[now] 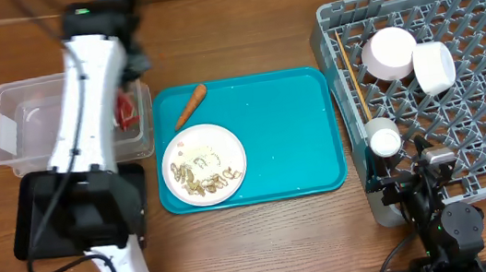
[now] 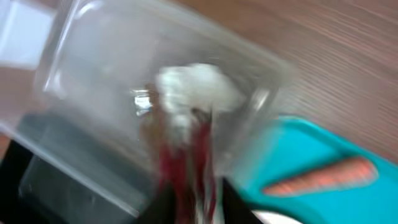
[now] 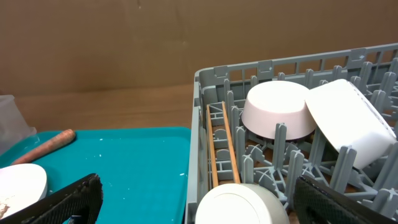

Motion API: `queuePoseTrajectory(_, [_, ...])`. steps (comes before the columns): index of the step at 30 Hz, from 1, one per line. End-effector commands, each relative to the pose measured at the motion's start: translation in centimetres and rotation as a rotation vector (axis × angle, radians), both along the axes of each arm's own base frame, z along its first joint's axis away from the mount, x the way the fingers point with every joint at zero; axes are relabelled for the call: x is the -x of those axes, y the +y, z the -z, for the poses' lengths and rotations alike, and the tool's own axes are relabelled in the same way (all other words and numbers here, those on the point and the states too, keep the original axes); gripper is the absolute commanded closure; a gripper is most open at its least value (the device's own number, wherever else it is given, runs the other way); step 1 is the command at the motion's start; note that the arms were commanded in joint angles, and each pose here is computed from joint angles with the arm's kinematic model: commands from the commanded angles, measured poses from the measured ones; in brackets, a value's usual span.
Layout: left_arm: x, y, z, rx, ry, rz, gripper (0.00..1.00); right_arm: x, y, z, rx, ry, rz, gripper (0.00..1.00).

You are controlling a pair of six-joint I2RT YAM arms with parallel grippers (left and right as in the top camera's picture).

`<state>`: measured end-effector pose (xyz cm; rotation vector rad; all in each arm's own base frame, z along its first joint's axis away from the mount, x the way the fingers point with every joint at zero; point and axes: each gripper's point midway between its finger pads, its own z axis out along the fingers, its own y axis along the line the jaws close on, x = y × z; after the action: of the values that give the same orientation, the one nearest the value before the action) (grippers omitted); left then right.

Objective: Sort waste into correct bins and load items into the dishwasher
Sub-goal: 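Reach the left gripper to the carrot on the teal tray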

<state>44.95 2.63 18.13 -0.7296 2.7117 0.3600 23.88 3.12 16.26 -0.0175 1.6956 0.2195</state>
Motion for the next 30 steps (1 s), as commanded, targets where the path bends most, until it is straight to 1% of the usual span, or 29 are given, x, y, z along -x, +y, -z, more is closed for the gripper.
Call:
queuePoseTrajectory(1, [-0.1, 1.4, 1.1, 0.035, 0.007, -0.070, 0.49, 0.0, -0.2, -0.2, 0.002, -0.015, 0.006, 0.00])
queuePoseTrajectory(4, [-0.5, 0.8, 1.2, 0.103, -0.003, -0.057, 0.45, 0.0, -0.2, -0.2, 0.002, -0.015, 0.006, 0.00])
queuePoseTrajectory(7, [-0.7, -2.2, 1.3, 0.216, 0.003, 0.023, 0.44, 0.0, -0.2, -0.2, 0.002, -0.015, 0.006, 0.00])
queuePoseTrajectory(9, [-1.2, -5.3, 1.2, 0.247, -0.003, 0.138, 0.44, 0.0, -0.2, -0.2, 0.002, -0.015, 0.006, 0.00])
queuePoseTrajectory(11, [-1.7, -8.5, 1.2, 0.209, -0.010, 0.285, 0.44, 0.0, -0.2, -0.2, 0.002, -0.015, 0.006, 0.00])
queuePoseTrajectory(13, [-2.1, -11.7, 1.6, 0.106, -0.013, 0.436, 0.42, 0.0, -0.2, -0.2, 0.002, -0.015, 0.006, 0.00])
queuePoseTrajectory(17, [-2.4, -14.9, 3.6, -0.074, 0.003, 0.547, 0.39, 0.0, -0.2, -0.2, 0.002, -0.015, 0.006, 0.00])
queuePoseTrajectory(19, [-2.6, -16.1, 5.4, -0.110, 0.034, 0.594, 0.39, 0.0, -0.2, -0.2, 0.002, -0.015, 0.006, 0.00])
queuePoseTrajectory(21, [-2.7, -16.4, 7.4, -0.120, 0.078, 0.621, 0.39, 0.0, -0.2, -0.2, 0.002, -0.015, 0.006, 0.00])
queuePoseTrajectory(25, [-2.6, -15.6, 11.3, -0.122, 0.164, 0.610, 0.40, 0.0, -0.2, -0.2, 0.002, -0.015, 0.006, 0.00])
queuePoseTrajectory(30, [-2.2, -13.7, 13.9, -0.122, 0.242, 0.569, 0.41, 0.0, -0.2, -0.2, 0.002, -0.015, 0.006, 0.00])
